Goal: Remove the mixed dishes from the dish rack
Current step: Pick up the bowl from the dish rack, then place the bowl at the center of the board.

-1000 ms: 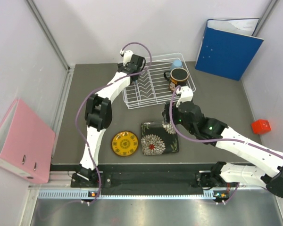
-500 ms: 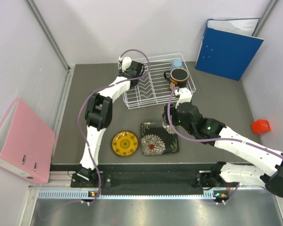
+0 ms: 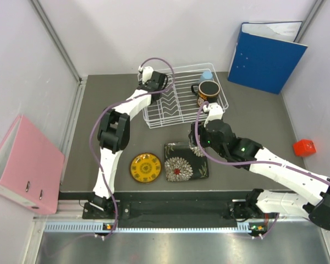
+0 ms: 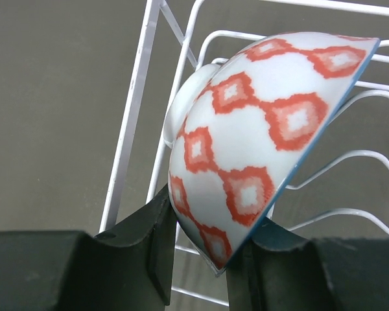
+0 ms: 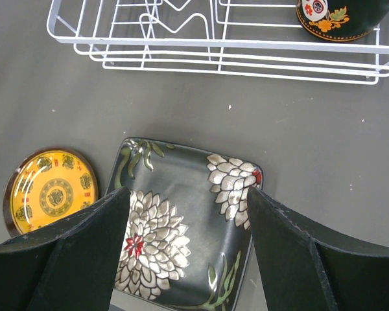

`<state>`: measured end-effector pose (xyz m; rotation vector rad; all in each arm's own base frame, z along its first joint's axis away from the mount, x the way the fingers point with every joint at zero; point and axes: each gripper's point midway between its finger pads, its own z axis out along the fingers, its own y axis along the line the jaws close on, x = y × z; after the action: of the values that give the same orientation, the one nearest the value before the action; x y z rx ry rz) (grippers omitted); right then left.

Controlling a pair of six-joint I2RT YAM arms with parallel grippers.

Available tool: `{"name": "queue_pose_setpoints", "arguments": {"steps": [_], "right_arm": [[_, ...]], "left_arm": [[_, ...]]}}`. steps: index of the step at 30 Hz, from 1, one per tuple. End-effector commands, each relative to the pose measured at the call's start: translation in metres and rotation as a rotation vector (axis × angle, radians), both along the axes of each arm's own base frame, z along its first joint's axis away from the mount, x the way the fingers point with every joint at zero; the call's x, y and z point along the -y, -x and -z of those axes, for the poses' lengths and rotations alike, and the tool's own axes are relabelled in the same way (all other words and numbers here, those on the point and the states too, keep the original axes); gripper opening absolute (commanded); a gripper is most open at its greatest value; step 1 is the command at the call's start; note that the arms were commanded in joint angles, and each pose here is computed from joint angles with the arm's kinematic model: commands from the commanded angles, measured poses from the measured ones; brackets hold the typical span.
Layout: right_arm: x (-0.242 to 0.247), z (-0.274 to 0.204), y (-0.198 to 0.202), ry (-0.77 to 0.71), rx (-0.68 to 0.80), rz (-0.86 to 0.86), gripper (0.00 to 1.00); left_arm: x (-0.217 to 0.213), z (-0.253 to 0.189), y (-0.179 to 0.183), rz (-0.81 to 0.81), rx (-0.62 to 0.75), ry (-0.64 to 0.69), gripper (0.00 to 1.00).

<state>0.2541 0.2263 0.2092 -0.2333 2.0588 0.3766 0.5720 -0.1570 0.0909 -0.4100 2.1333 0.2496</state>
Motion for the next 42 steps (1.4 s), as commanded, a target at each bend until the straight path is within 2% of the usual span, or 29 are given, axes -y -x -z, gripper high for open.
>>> {"name": "queue_pose_setpoints", "arguments": {"steps": [1, 6, 14, 19, 24, 26, 27, 28, 29, 30, 31, 32, 33, 35, 36, 37, 42], "right_arm": [[0.000, -0.011, -0.005, -0.048, 0.024, 0.019, 0.72], [-0.001, -0.012, -0.005, -0.056, 0.024, 0.018, 0.72], [0.001, -0.014, -0.004, -0.062, 0.026, 0.028, 0.72], [0.012, -0.038, -0.009, -0.086, 0.080, 0.064, 0.72], [0.020, -0.057, -0.014, -0.101, 0.114, 0.090, 0.72], [0.028, -0.075, -0.018, -0.142, 0.137, 0.123, 0.72], [0.031, -0.083, -0.020, -0.169, 0.147, 0.128, 0.72], [0.040, -0.093, -0.026, -0.197, 0.161, 0.159, 0.72], [0.046, -0.103, -0.028, -0.239, 0.168, 0.176, 0.83], [0.044, -0.110, -0.029, -0.277, 0.164, 0.150, 0.89], [0.056, -0.115, -0.038, -0.300, 0.170, 0.183, 0.94], [0.058, -0.115, -0.043, -0.323, 0.153, 0.188, 0.99], [0.053, -0.121, -0.044, -0.352, 0.141, 0.157, 0.99], [0.050, -0.119, -0.054, -0.371, 0.111, 0.150, 1.00], [0.044, -0.121, -0.054, -0.387, 0.100, 0.121, 1.00], [0.040, -0.121, -0.056, -0.399, 0.092, 0.111, 1.00], [0.003, -0.127, -0.064, -0.467, 0.054, -0.011, 1.00]], "left_arm": [[0.019, -0.105, -0.004, 0.080, 0.187, 0.116, 0.00], [0.027, -0.151, -0.004, 0.123, 0.267, 0.168, 0.00], [0.034, -0.189, 0.004, 0.166, 0.311, 0.210, 0.00], [0.038, -0.227, 0.017, 0.229, 0.358, 0.246, 0.00], [0.037, -0.242, 0.033, 0.262, 0.332, 0.277, 0.00], [0.045, -0.231, 0.043, 0.303, 0.298, 0.357, 0.00], [0.040, -0.247, 0.052, 0.315, 0.327, 0.404, 0.00], [0.051, -0.223, 0.063, 0.382, 0.258, 0.470, 0.00], [0.055, -0.230, 0.068, 0.399, 0.273, 0.557, 0.00], [0.053, -0.239, 0.077, 0.432, 0.280, 0.618, 0.00], [0.059, -0.221, 0.088, 0.471, 0.224, 0.669, 0.00], [0.071, -0.225, 0.098, 0.539, 0.212, 0.732, 0.00], [0.075, -0.233, 0.111, 0.575, 0.214, 0.759, 0.00], [0.087, -0.219, 0.132, 0.628, 0.150, 0.819, 0.00], [0.090, -0.231, 0.143, 0.661, 0.177, 0.835, 0.00], [0.094, -0.217, 0.152, 0.667, 0.141, 0.845, 0.00], [0.107, -0.203, 0.188, 0.714, 0.087, 0.823, 0.00]]}}
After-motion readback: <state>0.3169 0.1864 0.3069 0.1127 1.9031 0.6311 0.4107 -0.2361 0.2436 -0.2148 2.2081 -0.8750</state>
